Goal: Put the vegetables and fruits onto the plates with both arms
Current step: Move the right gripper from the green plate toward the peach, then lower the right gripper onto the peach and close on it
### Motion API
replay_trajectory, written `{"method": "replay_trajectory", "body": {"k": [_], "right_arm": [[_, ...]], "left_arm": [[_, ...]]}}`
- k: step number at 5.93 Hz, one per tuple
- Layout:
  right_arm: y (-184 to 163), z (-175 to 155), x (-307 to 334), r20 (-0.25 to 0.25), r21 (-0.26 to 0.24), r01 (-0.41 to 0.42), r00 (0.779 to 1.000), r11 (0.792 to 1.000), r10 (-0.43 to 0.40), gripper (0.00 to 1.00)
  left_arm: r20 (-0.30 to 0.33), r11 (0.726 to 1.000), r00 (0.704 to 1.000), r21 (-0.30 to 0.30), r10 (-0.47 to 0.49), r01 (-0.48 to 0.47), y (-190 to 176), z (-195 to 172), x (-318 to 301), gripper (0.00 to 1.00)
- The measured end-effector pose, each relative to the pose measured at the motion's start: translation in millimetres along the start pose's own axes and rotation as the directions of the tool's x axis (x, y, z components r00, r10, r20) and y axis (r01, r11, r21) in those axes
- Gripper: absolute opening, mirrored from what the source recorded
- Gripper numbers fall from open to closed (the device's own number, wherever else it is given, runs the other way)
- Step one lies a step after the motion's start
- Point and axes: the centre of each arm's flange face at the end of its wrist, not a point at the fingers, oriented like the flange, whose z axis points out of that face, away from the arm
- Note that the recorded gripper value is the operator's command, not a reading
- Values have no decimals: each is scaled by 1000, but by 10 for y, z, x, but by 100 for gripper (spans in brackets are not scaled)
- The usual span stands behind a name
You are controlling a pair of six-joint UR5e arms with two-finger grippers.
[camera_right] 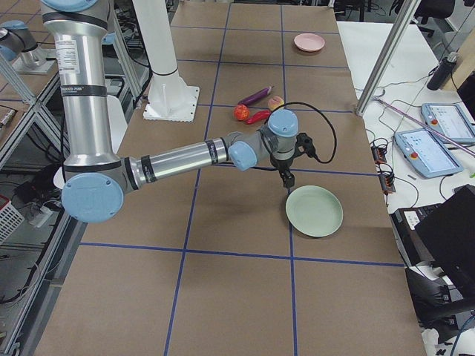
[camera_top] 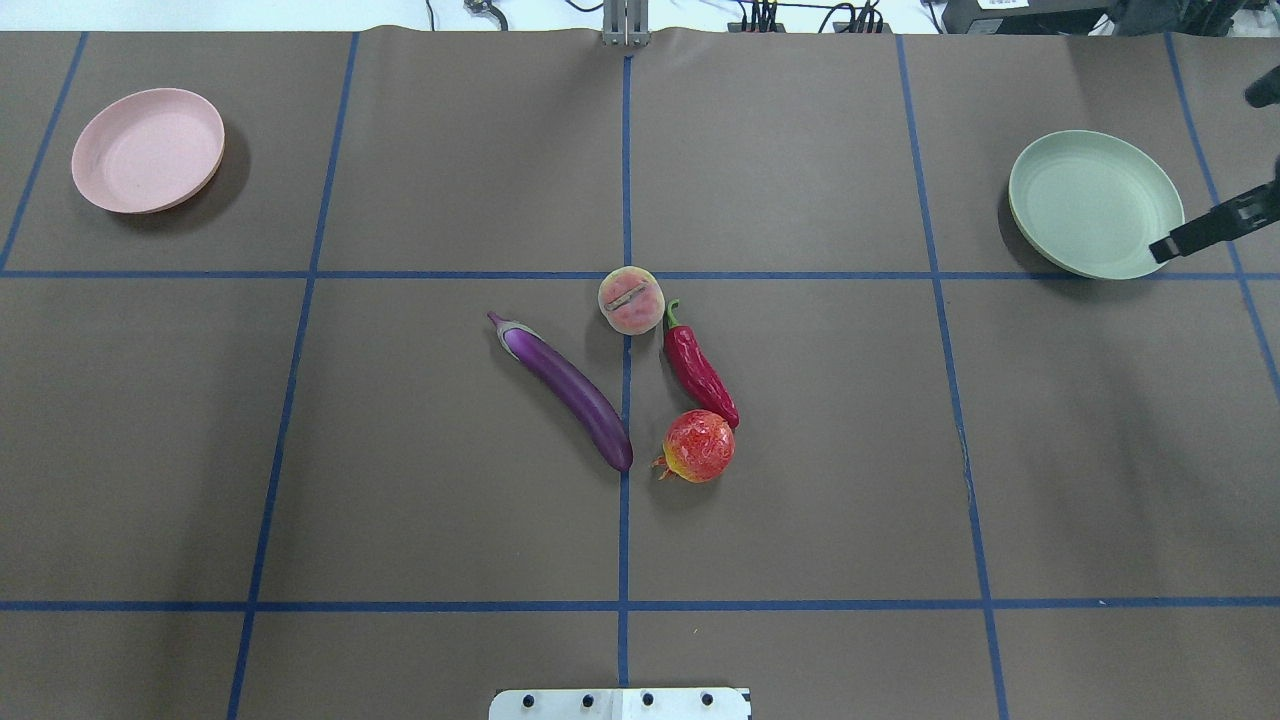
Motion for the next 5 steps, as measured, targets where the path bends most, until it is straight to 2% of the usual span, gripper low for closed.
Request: {"method": "replay_trajectory", "body": {"k": [2,3,5], "right_arm": [[-569,378,-840,57,-12,40,998,999,-40,99],[-805,590,-1393,65,-11,39,997,999,-38,99],[-1121,1004,-2520,34,13,4,999,1000,-4,99]], "left_arm": [[-1,1000,1000,-2,-2,2,4,12,-11,100],[-2,1000,1000,-4,-3,3,9,20,-16,100],[-3,1000,1000,-7,-7,6,29,37,-28,100]]}}
